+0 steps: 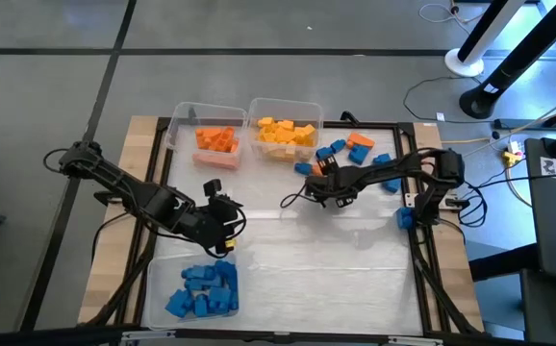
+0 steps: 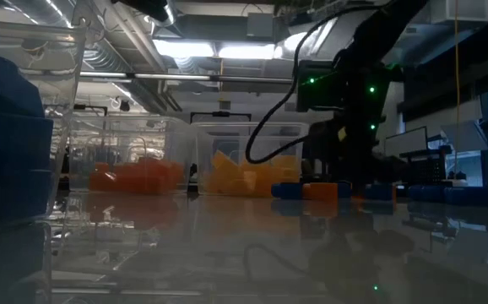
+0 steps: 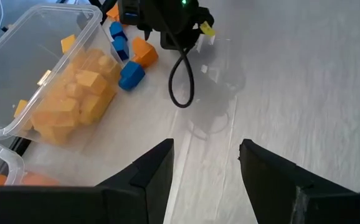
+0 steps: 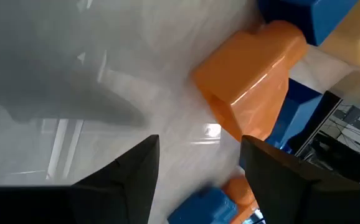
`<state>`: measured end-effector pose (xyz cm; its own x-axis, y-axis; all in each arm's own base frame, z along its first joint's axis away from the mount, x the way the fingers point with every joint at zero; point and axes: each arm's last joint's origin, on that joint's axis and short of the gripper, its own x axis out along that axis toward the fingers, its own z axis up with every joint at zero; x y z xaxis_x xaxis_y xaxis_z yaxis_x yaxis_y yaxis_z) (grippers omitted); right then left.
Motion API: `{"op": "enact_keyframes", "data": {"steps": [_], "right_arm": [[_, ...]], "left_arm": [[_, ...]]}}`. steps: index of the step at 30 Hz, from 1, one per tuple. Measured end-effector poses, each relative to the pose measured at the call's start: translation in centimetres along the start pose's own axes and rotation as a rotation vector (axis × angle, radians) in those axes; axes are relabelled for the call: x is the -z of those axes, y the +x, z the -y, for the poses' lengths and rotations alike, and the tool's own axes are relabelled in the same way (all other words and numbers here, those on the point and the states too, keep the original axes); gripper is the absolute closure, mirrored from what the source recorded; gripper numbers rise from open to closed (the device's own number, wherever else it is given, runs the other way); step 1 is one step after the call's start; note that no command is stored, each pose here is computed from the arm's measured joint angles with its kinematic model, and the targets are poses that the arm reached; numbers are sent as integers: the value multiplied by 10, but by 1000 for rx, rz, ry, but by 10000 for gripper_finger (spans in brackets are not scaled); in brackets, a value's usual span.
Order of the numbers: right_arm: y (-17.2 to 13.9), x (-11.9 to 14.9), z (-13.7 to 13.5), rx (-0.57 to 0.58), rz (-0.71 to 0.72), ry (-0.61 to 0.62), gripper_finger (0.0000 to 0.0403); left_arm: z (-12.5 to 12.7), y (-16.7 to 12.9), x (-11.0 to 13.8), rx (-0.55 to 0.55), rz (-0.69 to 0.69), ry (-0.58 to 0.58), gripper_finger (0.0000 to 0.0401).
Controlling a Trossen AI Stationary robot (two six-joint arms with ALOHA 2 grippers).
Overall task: Sort blocks
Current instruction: Put the orange game piece into the top left transparent bin
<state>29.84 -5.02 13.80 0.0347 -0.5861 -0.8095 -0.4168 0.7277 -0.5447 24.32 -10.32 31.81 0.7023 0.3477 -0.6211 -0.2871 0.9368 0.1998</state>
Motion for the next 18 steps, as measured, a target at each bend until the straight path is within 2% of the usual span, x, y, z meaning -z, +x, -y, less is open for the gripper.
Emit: {"op": "enact_keyframes", "data": {"steps": [9,18], "right_arm": [[11,-2,0,77,51,40,180],[11,0,-2,77,34,27,233]], "left_arm": [[0,0,0,0,0,2,232],[0,0,0,0,-1,8,232]]}}
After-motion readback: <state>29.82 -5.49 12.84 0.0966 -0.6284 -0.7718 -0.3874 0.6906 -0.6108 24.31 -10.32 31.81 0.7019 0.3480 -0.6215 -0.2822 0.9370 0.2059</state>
